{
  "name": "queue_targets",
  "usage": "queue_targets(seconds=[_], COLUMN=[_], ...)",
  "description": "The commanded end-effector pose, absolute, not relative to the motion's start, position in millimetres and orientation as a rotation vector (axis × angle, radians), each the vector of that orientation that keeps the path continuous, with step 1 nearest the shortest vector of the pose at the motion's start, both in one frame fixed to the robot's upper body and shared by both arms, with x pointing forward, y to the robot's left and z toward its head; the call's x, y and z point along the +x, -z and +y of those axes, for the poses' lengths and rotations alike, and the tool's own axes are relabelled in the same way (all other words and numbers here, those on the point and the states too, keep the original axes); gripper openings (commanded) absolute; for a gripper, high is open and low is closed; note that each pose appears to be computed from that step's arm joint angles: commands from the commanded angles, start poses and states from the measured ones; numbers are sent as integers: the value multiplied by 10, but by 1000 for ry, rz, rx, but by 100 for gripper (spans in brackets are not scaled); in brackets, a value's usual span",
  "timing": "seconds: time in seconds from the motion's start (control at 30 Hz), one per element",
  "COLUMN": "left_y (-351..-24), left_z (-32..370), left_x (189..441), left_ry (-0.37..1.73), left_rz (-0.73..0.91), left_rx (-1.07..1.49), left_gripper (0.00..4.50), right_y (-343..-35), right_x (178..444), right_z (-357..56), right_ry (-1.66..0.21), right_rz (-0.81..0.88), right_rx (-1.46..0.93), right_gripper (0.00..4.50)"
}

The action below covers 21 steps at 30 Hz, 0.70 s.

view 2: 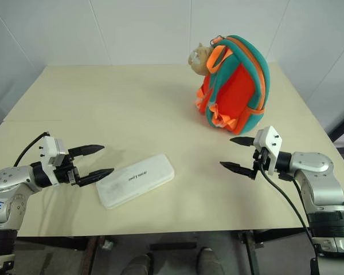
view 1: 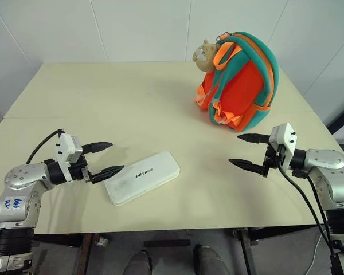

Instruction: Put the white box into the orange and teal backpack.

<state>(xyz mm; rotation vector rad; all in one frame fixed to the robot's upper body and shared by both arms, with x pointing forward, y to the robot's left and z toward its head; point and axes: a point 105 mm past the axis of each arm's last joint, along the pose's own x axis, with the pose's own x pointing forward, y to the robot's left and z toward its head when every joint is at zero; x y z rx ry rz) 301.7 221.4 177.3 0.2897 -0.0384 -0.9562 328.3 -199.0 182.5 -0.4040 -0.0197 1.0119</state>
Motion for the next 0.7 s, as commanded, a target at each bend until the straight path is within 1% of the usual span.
queue_targets(seconds=[0.03,0.17,0.27,0.37,0.47,0.53,0.63,0.67,0.7], left_y=[-1959,-1994,-2006,-1979,-1848,-1791,-1608,-1577,-1532], left_z=[2159,2145,2201,2367,2665,2794,2938,2962,2949], left_x=[3030,3068,3029,2964,2771,2672,2460,2402,2350], left_ry=[969,956,932,879,780,746,702,690,691], left_rz=[-106,-139,-140,-127,-54,-21,56,70,91], left_rx=[313,317,315,325,370,379,371,352,336], left_gripper=[450,450,450,392,301,243,144,117,83], right_y=[-2004,-1973,-1996,-1940,-1758,-1695,-1608,-1585,-1563], right_x=[3298,3321,3370,3443,3623,3677,3747,3766,3787], right_z=[-2016,-1954,-1793,-1637,-1472,-1380,-1241,-1193,-1146], right_ry=[-999,-1025,-1066,-1111,-1128,-1147,-1193,-1207,-1222], right_rz=[-65,-68,-90,-92,-72,-73,-68,-65,-65], right_rx=[-435,-438,-428,-429,-475,-480,-478,-478,-480], right_gripper=[448,448,448,450,387,325,215,186,147])
